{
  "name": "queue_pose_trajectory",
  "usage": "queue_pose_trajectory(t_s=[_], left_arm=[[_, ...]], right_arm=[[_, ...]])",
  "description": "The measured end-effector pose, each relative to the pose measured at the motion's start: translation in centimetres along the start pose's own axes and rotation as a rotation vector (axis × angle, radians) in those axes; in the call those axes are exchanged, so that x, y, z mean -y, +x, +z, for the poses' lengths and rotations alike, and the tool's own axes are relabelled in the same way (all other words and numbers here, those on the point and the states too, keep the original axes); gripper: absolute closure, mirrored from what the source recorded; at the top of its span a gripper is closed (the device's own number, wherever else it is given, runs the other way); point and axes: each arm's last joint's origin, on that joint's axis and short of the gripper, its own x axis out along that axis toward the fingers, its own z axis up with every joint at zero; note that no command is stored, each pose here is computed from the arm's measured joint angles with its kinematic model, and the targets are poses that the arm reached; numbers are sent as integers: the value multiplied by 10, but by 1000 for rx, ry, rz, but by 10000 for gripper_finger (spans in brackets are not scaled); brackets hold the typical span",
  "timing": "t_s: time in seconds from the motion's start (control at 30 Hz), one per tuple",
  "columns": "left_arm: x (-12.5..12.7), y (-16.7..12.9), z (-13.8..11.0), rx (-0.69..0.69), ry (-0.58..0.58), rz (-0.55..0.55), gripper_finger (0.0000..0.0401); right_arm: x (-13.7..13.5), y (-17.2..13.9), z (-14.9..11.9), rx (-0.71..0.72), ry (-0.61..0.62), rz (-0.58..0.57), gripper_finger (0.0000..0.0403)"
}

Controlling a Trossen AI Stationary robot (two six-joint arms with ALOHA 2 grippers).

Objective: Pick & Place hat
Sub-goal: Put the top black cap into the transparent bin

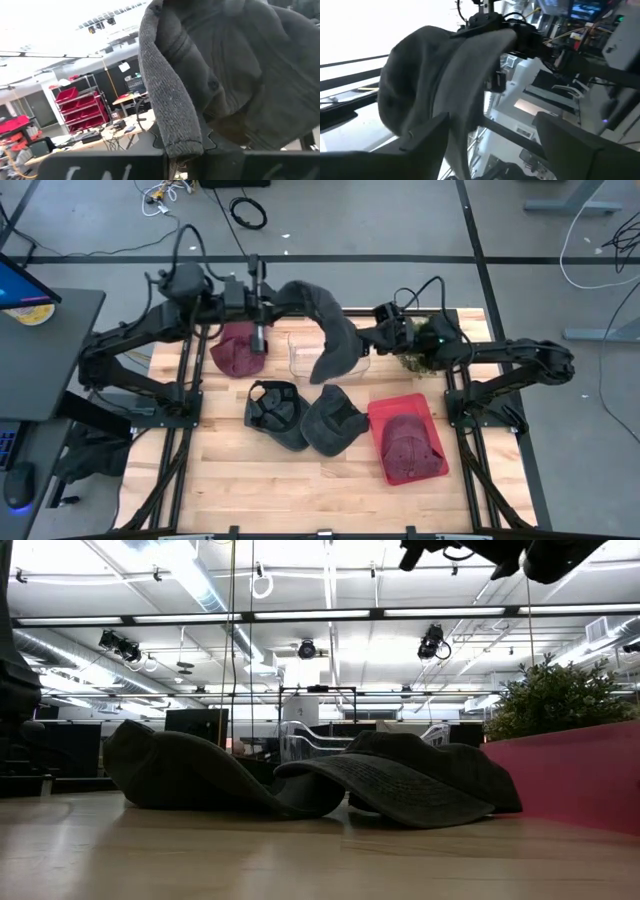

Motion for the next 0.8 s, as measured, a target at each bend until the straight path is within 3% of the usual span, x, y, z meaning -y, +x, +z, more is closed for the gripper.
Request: queue_pose_trajectory(t_s=[0.17, 0.33, 0.47, 0.67, 0.8], left_arm=[[1, 8, -10, -33, -29, -17, 377], [2, 8, -10, -42, -32, -16, 377], [1, 8, -12, -66, -37, 7, 372], [2, 7, -17, -129, -102, 19, 344], [3, 6, -20, -161, -166, 21, 333]], right_arm=[[-1, 7, 3, 3, 7, 73, 99], [-1, 7, 3, 3, -1, 77, 137], [-3, 7, 3, 5, -13, 95, 208], [-4, 7, 3, -3, -64, 103, 372], [-3, 6, 4, -9, -81, 99, 383]])
